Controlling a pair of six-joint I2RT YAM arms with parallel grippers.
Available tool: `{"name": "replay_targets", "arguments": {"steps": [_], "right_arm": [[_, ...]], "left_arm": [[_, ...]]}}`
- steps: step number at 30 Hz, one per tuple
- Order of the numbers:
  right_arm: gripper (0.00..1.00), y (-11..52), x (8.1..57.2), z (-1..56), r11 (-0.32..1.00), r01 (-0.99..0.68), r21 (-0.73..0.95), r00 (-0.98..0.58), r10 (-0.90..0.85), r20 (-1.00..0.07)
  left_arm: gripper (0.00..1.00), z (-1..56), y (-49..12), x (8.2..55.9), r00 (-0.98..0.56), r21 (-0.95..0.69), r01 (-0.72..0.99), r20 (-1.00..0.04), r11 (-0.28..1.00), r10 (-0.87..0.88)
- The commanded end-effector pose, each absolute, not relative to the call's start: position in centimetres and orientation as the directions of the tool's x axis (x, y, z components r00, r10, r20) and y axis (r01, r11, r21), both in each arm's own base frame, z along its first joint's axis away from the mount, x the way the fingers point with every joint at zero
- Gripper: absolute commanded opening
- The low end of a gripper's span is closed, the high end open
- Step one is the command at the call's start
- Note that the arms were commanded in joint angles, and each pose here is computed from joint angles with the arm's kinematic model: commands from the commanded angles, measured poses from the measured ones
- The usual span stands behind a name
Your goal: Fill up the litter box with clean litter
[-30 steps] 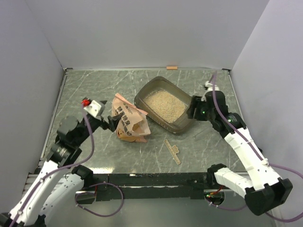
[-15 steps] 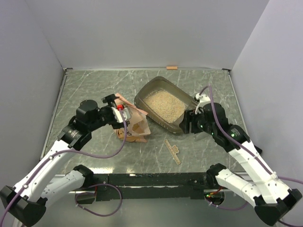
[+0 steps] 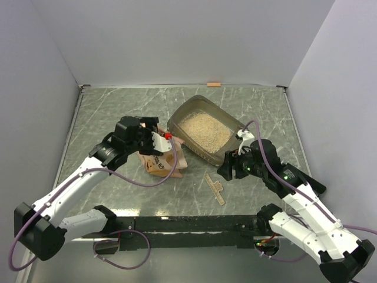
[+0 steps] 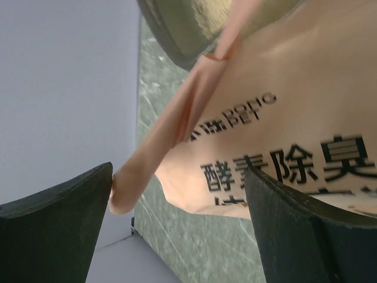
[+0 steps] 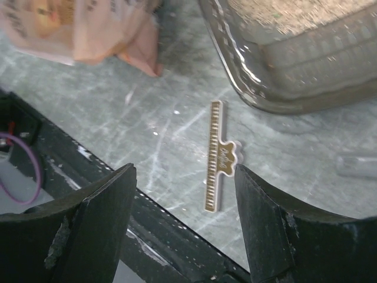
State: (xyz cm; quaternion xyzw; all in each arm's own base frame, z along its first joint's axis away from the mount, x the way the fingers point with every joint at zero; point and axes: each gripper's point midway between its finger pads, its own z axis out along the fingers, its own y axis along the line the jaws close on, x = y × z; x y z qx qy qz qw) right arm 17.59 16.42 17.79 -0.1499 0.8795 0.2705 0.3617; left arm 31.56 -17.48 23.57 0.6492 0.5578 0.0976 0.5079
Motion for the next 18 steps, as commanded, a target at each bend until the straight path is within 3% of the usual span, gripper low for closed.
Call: {"name": "replay_targets", "arguments": {"steps": [1,6,18], "right_arm": [[0.75,17.8,17.2,19.2,0.746,-0.525,0.410,-0.650,-0.040,-0.759],[0.75,18.1,16.8,18.6,0.727,-0.534,0.432,-0.658,-0.037,-0.752],[0.75,18.6,16.4,17.9,0.709,-0.536,0.458,-0.673,-0.031,-0.739]], "left_arm": [[0.97,24.7,-17.3,32.6,0.364,0.796,0.599,-0.367,0.086,0.856],[0.97,24.9,-17.4,33.5,0.366,0.801,0.598,-0.299,0.023,0.881],[0.97,26.4,-20.3,34.8,0.418,0.816,0.578,-0.276,-0.020,0.866]]}}
